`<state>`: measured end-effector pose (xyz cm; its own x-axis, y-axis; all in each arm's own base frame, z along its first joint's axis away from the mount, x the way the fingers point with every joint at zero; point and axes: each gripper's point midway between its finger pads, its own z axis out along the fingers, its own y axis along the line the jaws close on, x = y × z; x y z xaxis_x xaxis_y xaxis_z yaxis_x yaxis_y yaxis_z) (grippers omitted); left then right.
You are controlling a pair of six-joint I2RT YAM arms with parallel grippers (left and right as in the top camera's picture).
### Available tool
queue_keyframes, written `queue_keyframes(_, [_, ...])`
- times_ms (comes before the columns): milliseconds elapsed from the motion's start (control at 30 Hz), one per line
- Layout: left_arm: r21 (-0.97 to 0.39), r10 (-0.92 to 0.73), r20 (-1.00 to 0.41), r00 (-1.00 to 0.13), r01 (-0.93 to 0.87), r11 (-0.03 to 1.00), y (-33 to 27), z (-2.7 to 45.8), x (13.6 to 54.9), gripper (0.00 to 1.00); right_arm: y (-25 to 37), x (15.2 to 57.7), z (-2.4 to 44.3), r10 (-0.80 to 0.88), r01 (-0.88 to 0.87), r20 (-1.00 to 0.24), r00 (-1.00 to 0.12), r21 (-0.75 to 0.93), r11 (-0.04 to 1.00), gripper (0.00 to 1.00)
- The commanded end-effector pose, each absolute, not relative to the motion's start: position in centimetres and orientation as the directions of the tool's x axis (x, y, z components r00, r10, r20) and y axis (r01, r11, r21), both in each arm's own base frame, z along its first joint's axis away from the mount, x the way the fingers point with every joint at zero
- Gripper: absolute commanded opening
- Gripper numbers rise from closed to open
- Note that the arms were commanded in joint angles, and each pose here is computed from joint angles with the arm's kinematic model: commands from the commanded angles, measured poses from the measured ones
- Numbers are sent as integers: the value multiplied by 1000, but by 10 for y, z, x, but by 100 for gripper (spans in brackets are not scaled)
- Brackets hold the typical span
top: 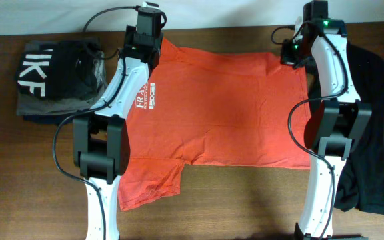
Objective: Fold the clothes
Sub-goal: 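Lay the t-shirt flat on the table with both grippers, then open both grippers and release the t-shirt collar corners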
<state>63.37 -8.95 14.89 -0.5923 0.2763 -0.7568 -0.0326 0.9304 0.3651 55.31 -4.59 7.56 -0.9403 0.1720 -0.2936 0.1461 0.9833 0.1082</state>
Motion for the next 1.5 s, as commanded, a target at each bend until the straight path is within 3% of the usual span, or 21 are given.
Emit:
queue_keyframes(0, [386, 291, -763, -577, -45, 922, -79, 203, 619, 1, -60, 538, 127, 189, 160, -330, -925, 115, 980, 4])
queue_keyframes(267, [413, 291, -687, -666, -27, 910, -53, 220, 583, 1, -88, 495, 135, 254, 235, -212, -944, 114, 965, 4])
queue_keyframes(567, [396, 228, -488, -843, 19, 918, -17, 177, 536, 1, -100, 469, 131, 251, 235, -125, -960, 127, 964, 4])
queue_keyframes(833, [300, 227, -415, -881, 103, 948, -29, 159, 519, 1, -98, 464, 123, 247, 235, -93, -965, 127, 964, 4])
queue_keyframes(1167, [293, 231, -347, -909, 129, 947, -28, 150, 502, 1, -97, 441, 79, 242, 245, 31, -970, 128, 961, 4])
queue_keyframes(1467, [294, 220, -244, -944, 144, 945, -17, 129, 481, 1, -110, 421, 79, 281, 292, 100, -955, 128, 948, 4])
